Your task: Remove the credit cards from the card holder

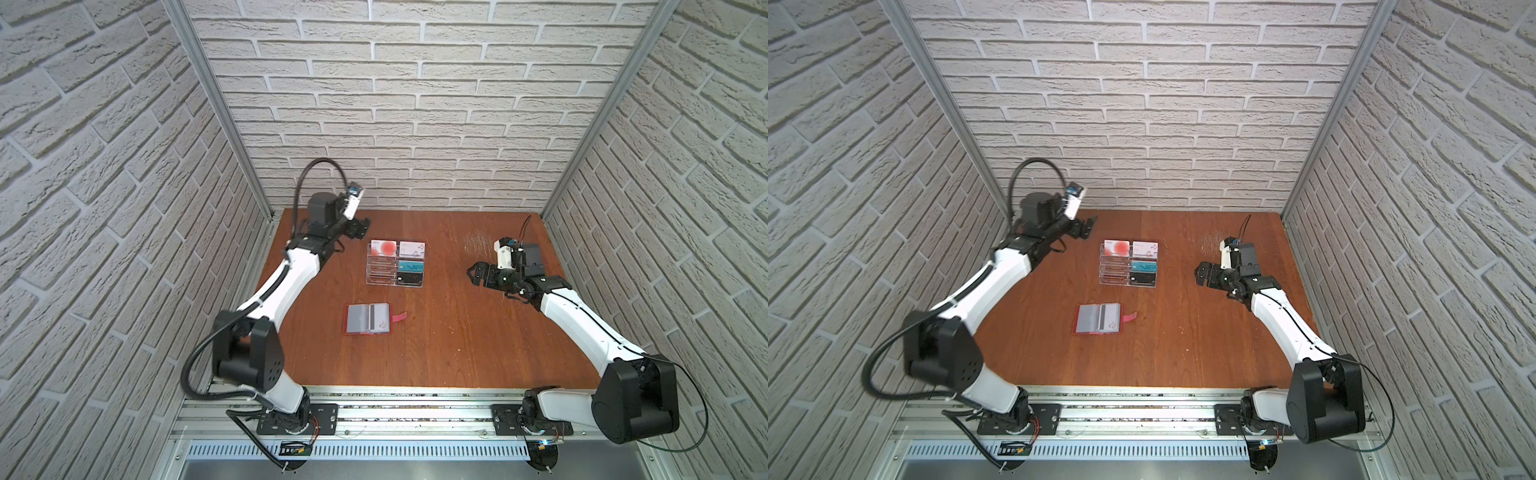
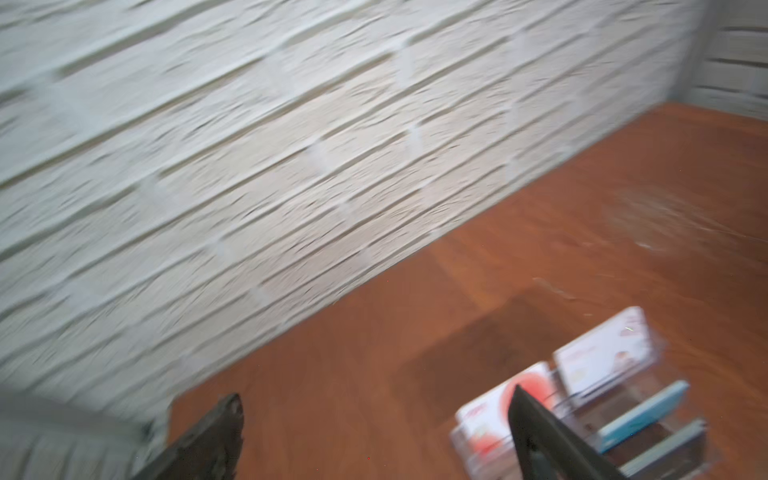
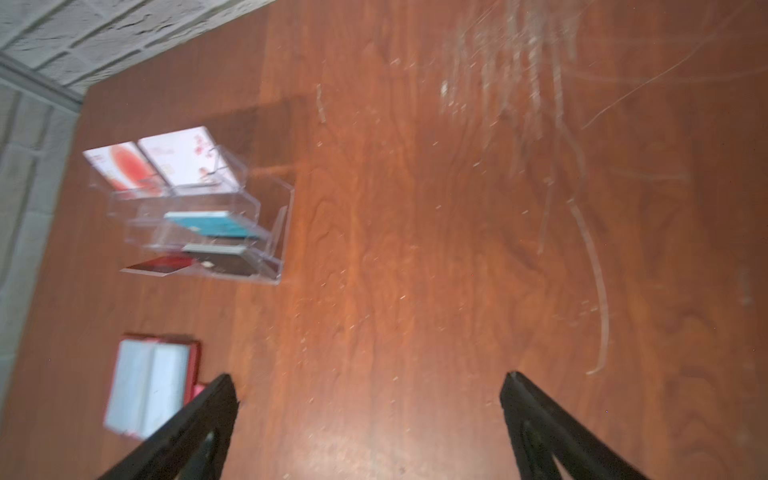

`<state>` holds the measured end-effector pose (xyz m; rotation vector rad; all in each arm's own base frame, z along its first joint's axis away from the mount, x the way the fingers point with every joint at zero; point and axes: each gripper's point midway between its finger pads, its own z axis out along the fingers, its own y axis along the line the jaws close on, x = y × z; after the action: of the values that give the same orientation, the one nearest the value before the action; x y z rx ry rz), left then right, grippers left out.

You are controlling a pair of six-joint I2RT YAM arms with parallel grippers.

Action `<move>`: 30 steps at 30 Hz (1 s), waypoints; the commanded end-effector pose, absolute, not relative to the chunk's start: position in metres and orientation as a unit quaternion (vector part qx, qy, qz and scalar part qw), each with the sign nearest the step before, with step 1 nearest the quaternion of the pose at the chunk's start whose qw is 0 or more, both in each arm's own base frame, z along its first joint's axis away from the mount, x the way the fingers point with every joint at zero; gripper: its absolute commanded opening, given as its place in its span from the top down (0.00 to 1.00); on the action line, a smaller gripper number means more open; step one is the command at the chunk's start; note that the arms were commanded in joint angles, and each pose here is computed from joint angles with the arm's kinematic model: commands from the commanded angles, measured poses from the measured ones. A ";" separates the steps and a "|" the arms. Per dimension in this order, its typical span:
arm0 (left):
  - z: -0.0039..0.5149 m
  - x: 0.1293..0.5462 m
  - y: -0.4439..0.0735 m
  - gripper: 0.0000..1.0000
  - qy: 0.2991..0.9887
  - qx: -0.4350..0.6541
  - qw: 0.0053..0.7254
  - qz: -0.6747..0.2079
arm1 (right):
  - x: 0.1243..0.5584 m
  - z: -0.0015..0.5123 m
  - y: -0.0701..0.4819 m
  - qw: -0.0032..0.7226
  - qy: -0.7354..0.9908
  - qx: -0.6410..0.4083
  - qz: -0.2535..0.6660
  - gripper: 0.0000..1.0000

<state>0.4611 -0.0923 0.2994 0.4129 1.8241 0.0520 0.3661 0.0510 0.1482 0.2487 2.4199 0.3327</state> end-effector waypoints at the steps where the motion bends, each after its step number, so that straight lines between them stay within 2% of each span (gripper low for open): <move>1: 0.240 0.421 -0.015 0.02 0.814 -0.013 0.574 0.088 | 0.363 0.120 0.009 0.331 0.939 0.094 0.001 0.00; 6: 0.165 0.366 0.034 0.02 0.796 -0.080 0.584 0.138 | 0.359 0.117 -0.009 0.398 0.914 0.064 -0.056 0.00; 8: 0.151 0.357 0.043 0.02 0.786 -0.092 0.591 0.156 | 0.358 0.123 -0.013 0.462 0.883 0.044 -0.072 0.00; 10: 0.140 0.356 0.047 0.02 0.780 -0.095 0.595 0.169 | 0.357 0.118 -0.008 0.503 0.862 0.023 -0.065 0.00; 15: 0.117 0.367 0.046 0.02 0.769 -0.071 0.615 0.160 | 0.369 0.118 -0.004 0.550 0.833 0.017 -0.057 0.00; 18: 0.103 0.374 0.045 0.02 0.767 -0.059 0.622 0.146 | 0.379 0.110 0.008 0.566 0.824 0.002 -0.020 0.00; 19: 0.102 0.374 0.043 0.02 0.771 -0.058 0.618 0.142 | 0.381 0.100 0.010 0.564 0.826 0.000 -0.017 0.00; 21: 0.099 0.380 0.044 0.02 0.786 -0.055 0.604 0.123 | 0.383 0.103 0.011 0.605 0.796 -0.001 -0.008 0.00; 24: 0.090 0.391 0.051 0.02 0.812 -0.065 0.570 0.104 | 0.386 0.093 0.008 0.559 0.829 0.002 0.002 0.00; 26: 0.090 0.391 0.055 0.02 0.810 -0.074 0.573 0.101 | 0.386 0.097 0.009 0.580 0.815 -0.001 0.003 0.00; 30: 0.090 0.391 0.054 0.02 0.810 -0.073 0.573 0.102 | 0.386 0.096 0.009 0.576 0.817 -0.001 0.004 0.00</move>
<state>0.3884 0.0584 0.0829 -0.1669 1.9237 0.2833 0.3779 0.0068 0.0788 0.0102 1.9869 -0.0112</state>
